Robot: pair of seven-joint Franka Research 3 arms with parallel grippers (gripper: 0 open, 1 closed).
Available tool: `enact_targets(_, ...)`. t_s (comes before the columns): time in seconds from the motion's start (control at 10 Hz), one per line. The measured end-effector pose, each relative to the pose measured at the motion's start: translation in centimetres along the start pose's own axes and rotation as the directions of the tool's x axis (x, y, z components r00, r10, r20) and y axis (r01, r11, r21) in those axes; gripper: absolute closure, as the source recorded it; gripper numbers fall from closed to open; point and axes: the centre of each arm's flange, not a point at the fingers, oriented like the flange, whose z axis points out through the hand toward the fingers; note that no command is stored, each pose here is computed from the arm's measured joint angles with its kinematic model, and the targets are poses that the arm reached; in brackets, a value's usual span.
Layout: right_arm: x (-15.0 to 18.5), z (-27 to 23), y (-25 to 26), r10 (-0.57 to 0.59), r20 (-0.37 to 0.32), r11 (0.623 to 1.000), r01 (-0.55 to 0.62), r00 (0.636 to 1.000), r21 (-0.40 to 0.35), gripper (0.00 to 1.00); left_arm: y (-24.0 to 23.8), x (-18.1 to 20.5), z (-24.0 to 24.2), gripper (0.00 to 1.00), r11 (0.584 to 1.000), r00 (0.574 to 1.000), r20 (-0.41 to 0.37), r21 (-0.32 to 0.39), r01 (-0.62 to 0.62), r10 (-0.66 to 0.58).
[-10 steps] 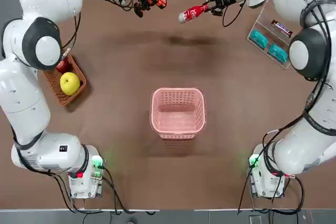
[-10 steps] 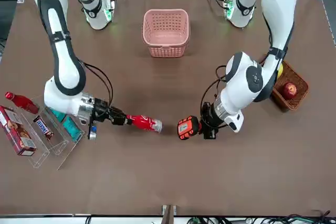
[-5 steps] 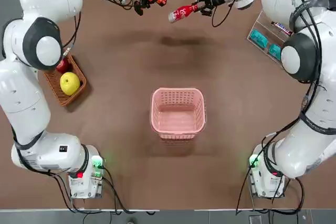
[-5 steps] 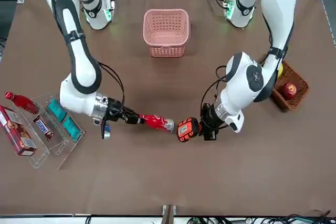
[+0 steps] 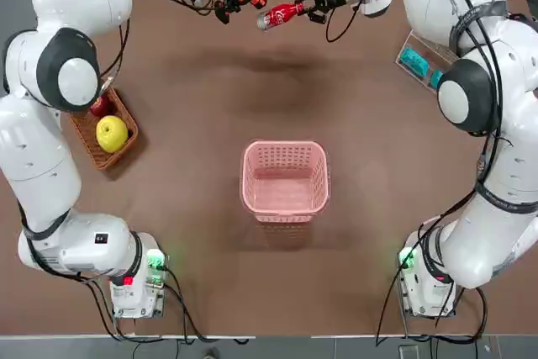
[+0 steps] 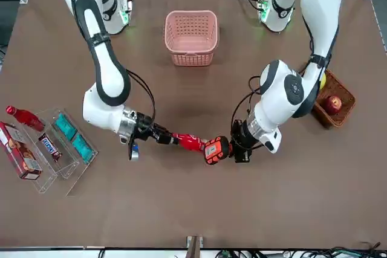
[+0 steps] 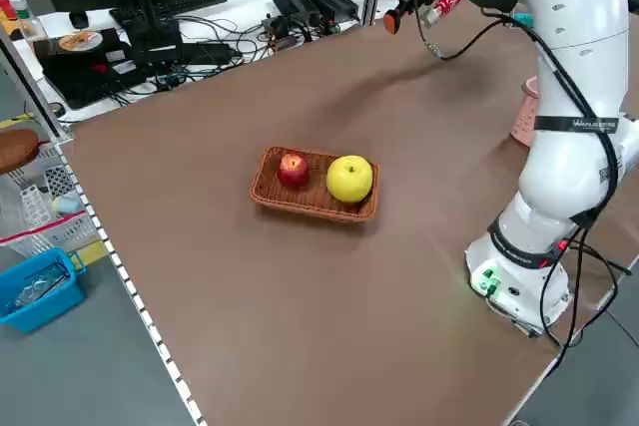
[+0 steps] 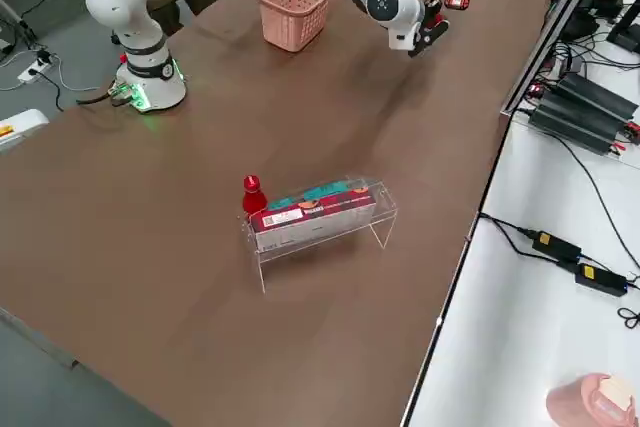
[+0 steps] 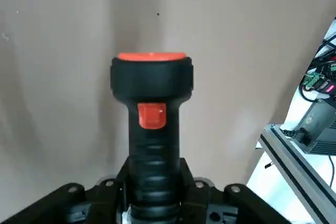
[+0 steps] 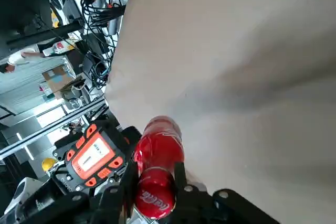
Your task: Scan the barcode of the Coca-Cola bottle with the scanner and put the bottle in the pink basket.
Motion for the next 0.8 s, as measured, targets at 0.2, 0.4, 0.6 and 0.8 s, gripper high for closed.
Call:
enact_targets(0.2,0.6,-0.3,-0.4,-0.004,-0.011,1.000,0.004,1.000,0.007,0.68,0.0,0.1,0.0,0.64,1.000,1.000,-0.001,-0.001,0.001,-0.001)
enact_targets(0.4,1.1,-0.9,-1.0,-0.011,-0.022,1.000,0.011,1.000,0.019,0.68,0.1,0.1,0.0,0.64,1.000,1.000,-0.001,-0.001,0.002,-0.002)
enact_targets(0.6,1.5,-0.9,-1.1,-0.012,-0.026,1.000,0.013,1.000,0.022,0.68,0.1,0.2,0.0,0.64,1.000,1.000,-0.002,-0.002,0.002,-0.002)
enact_targets(0.8,1.7,-0.6,-0.8,-0.009,-0.025,1.000,0.009,1.000,0.019,0.68,0.1,0.2,0.0,0.64,1.000,1.000,-0.002,-0.002,0.003,-0.003)
